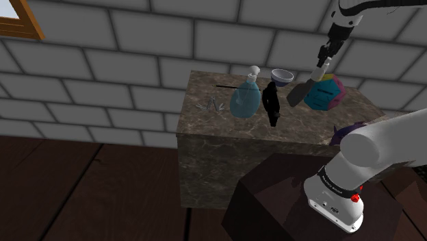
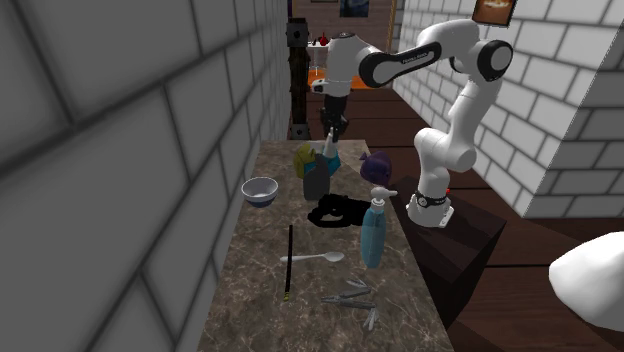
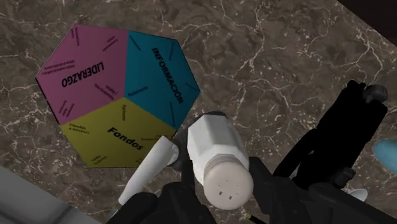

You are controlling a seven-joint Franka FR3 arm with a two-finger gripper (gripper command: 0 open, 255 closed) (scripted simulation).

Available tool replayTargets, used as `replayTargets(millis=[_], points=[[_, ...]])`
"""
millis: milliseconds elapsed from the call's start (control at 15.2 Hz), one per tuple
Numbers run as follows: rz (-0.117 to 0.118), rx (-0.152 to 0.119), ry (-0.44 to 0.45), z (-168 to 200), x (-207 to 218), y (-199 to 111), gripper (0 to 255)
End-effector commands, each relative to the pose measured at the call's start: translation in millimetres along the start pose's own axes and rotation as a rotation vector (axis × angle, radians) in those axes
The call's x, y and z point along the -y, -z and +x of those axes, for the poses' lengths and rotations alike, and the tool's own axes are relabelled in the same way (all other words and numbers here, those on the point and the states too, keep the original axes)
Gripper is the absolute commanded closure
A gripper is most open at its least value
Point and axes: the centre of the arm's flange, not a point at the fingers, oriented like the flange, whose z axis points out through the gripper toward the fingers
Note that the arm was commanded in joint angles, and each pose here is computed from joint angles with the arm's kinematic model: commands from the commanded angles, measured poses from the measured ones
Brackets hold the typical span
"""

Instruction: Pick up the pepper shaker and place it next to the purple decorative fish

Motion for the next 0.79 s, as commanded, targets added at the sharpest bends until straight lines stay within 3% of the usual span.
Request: replayTargets(millis=[0, 528, 726], points=[[0.0, 0.0, 0.001, -24.9, -0.7, -1.9, 255], [0.0, 0.0, 0.001, -129.7, -14.2, -1.2, 255], [0.0, 0.0, 0.001, -136.1, -13.9, -11.7, 255]])
